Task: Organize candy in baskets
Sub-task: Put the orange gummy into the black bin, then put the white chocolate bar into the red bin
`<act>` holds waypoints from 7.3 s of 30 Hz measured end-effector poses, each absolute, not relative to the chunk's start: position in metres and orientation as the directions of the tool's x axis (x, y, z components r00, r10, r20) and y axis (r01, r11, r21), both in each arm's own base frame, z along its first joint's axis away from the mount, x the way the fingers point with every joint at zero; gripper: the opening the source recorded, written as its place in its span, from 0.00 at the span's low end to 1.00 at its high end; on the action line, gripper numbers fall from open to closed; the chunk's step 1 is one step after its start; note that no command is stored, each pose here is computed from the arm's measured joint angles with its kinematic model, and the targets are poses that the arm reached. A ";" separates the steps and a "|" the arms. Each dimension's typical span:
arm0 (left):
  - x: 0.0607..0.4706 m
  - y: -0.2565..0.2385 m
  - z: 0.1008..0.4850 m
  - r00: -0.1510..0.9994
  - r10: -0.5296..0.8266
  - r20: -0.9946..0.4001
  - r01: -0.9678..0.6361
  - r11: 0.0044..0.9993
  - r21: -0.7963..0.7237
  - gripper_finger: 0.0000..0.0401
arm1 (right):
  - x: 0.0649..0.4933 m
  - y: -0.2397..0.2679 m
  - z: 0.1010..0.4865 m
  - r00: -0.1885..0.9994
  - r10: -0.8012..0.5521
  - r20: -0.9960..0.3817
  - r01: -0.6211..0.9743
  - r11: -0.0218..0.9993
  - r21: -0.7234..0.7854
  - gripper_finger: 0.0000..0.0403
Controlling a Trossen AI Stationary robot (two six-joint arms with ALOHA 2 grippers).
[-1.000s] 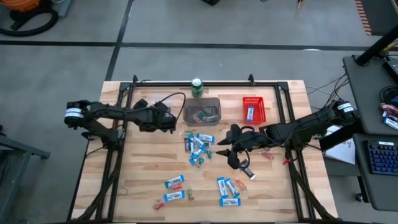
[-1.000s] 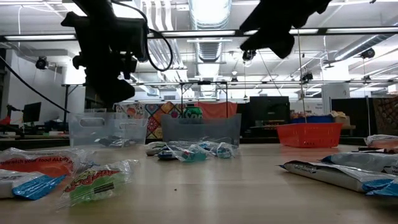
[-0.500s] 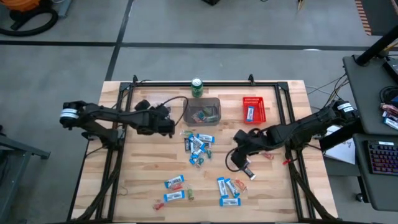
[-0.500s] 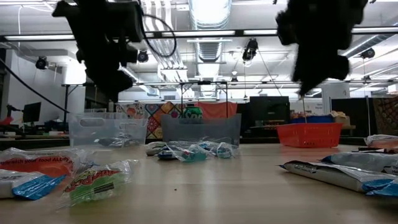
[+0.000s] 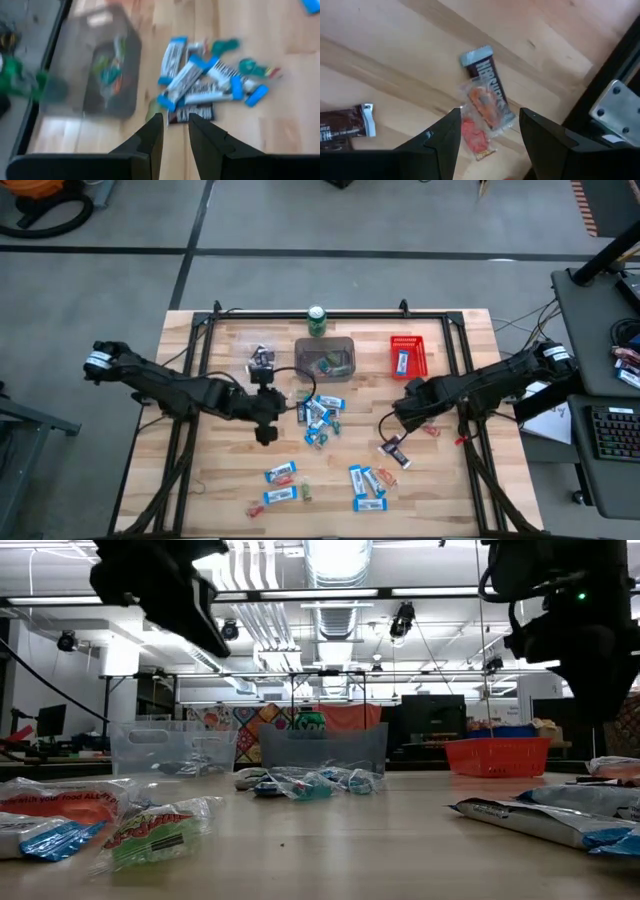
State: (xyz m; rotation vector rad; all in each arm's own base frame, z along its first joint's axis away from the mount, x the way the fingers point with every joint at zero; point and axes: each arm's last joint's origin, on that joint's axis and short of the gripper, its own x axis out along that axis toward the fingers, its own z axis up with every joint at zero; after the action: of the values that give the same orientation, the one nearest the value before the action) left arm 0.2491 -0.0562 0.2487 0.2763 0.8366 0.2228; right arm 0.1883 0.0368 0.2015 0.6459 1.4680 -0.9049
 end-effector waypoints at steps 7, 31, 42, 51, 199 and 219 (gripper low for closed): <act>0.253 -0.058 0.253 0.690 0.290 -0.663 -0.042 0.931 0.364 0.19 | 0.186 0.037 0.195 -0.117 -0.104 -0.988 0.813 0.561 -0.155 0.48; 0.254 -0.058 0.254 0.699 0.289 -0.654 -0.036 0.928 0.371 0.19 | 0.180 0.036 0.169 -0.090 -0.099 -0.991 0.814 0.566 -0.130 0.45; 0.254 -0.058 0.254 0.700 0.288 -0.653 -0.037 0.928 0.370 0.19 | 0.181 0.036 0.165 -0.062 -0.104 -0.993 0.818 0.565 -0.110 0.22; 0.254 -0.058 0.254 0.703 0.288 -0.651 -0.039 0.929 0.369 0.19 | 0.182 0.036 0.162 -0.036 -0.114 -0.993 0.802 0.589 -0.097 0.03; 0.298 -0.040 0.098 0.735 0.383 -0.559 -0.113 0.883 0.456 0.35 | 0.334 0.011 0.187 0.922 -0.137 -0.362 0.246 0.930 0.273 0.51; 0.298 -0.037 0.088 0.714 0.392 -0.579 -0.117 0.883 0.454 0.10 | 0.334 0.015 0.186 0.917 -0.123 -0.379 0.236 0.934 0.267 0.51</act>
State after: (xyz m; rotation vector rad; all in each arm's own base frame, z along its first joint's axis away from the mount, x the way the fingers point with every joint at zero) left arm 0.2985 -0.0372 0.0881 0.4055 0.7244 0.2909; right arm 0.3336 0.0154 0.1858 0.3146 0.3661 -0.1877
